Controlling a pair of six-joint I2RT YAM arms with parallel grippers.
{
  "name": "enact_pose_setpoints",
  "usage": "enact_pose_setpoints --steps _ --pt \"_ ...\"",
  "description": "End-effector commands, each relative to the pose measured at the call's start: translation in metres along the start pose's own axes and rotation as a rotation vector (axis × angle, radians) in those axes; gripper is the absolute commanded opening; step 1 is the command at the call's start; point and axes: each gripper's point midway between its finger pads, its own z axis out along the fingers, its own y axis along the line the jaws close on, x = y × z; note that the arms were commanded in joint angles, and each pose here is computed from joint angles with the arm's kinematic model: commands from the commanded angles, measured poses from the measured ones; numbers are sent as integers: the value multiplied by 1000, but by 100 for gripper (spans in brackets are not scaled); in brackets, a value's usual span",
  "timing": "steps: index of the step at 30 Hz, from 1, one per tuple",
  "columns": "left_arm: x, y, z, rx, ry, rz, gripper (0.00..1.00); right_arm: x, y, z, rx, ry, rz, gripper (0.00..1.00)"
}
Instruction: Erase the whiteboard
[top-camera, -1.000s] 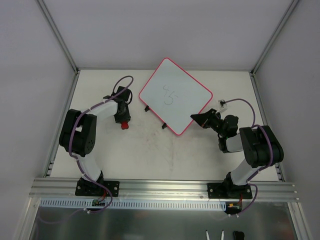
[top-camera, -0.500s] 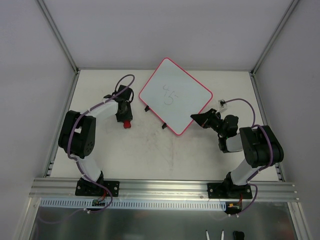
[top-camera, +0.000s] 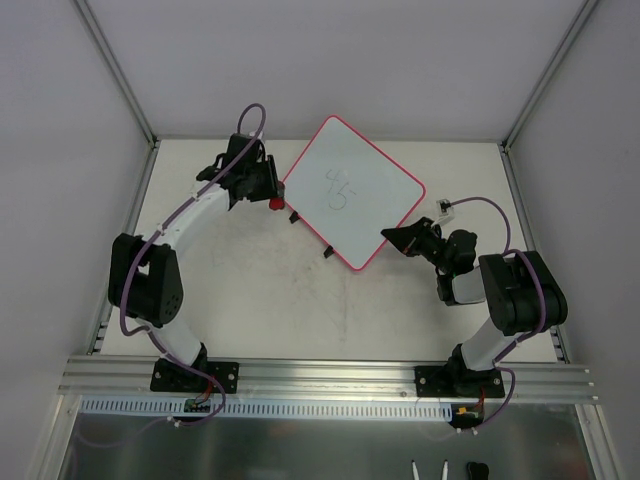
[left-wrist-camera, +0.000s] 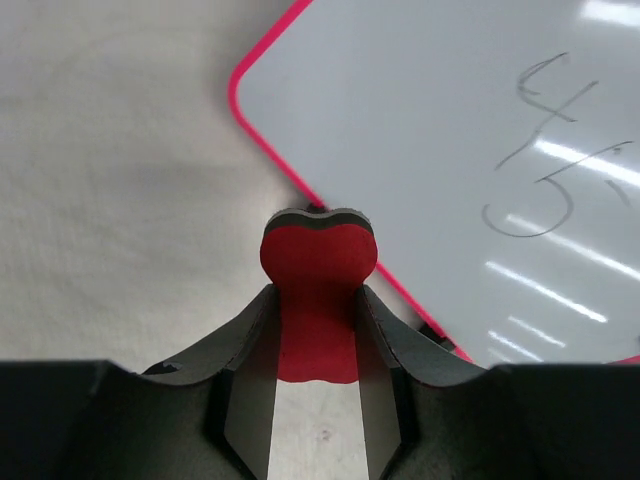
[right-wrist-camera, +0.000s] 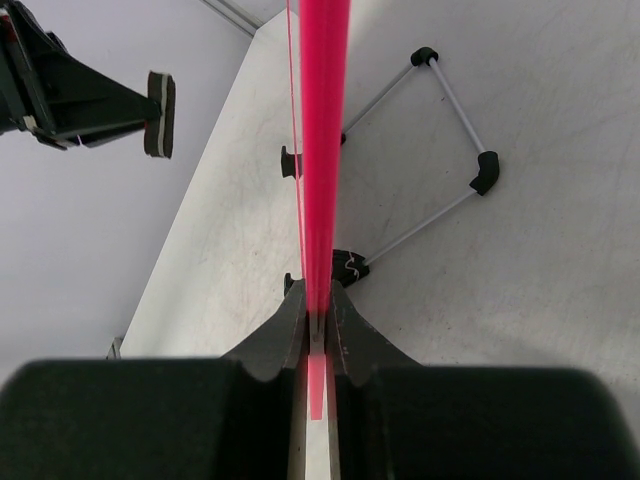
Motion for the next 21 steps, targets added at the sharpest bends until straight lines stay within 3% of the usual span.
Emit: enact_pose_setpoints --steps 1,8,21 --pt "-36 -48 -3 187 -89 79 8 -21 21 6 -101 -57 -109 0" --pt "-60 -86 21 350 -103 159 1 -21 21 6 -102 -58 -112 0" --pt "-65 -125 71 416 -149 279 0 -22 22 7 -107 -59 -119 0"
